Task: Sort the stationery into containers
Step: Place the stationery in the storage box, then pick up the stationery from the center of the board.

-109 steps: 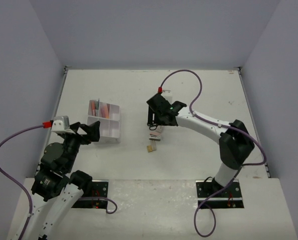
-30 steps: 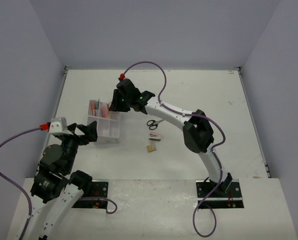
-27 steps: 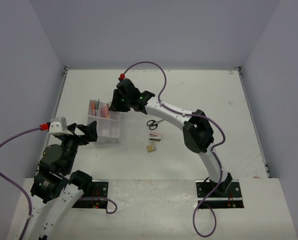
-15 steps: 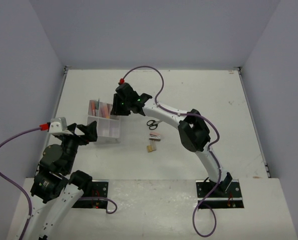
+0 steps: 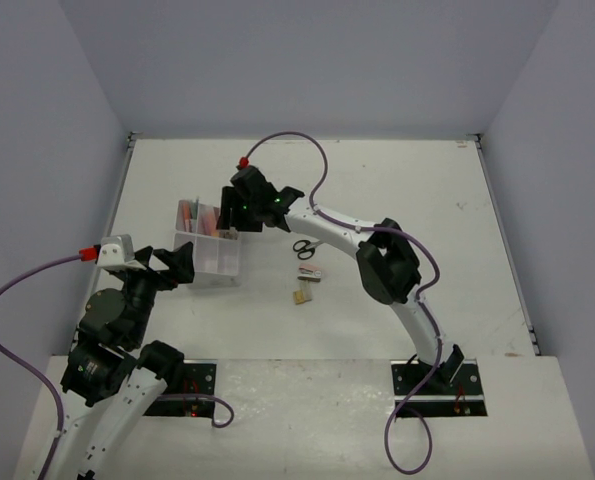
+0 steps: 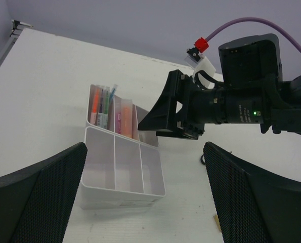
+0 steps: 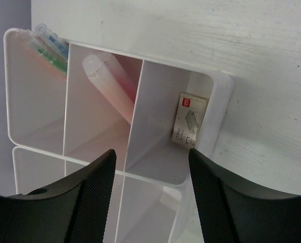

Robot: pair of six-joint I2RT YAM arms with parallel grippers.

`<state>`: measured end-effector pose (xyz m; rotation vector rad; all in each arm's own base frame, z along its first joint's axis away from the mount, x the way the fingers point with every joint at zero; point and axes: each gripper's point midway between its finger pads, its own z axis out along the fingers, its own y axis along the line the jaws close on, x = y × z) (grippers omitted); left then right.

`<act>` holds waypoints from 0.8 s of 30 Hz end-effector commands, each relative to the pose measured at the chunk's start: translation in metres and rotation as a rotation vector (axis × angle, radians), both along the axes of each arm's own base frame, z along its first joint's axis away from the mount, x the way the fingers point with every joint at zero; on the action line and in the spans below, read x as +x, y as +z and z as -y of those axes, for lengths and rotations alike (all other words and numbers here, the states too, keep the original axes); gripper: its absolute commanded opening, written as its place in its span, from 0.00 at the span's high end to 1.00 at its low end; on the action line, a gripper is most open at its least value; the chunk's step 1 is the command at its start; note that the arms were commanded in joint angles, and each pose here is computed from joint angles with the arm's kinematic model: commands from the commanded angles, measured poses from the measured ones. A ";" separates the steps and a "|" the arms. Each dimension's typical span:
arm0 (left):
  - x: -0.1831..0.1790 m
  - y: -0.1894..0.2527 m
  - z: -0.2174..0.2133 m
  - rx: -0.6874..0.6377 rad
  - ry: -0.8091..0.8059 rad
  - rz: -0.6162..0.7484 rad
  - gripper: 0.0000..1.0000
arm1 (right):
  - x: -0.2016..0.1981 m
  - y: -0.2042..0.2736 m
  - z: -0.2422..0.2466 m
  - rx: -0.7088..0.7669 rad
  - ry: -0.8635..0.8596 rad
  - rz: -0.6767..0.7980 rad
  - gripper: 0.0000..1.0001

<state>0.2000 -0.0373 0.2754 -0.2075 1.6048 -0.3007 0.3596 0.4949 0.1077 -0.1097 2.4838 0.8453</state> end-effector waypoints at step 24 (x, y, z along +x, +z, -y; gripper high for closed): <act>0.000 0.005 0.000 -0.005 -0.002 0.006 0.00 | -0.128 -0.009 0.199 -0.499 -0.124 0.042 0.67</act>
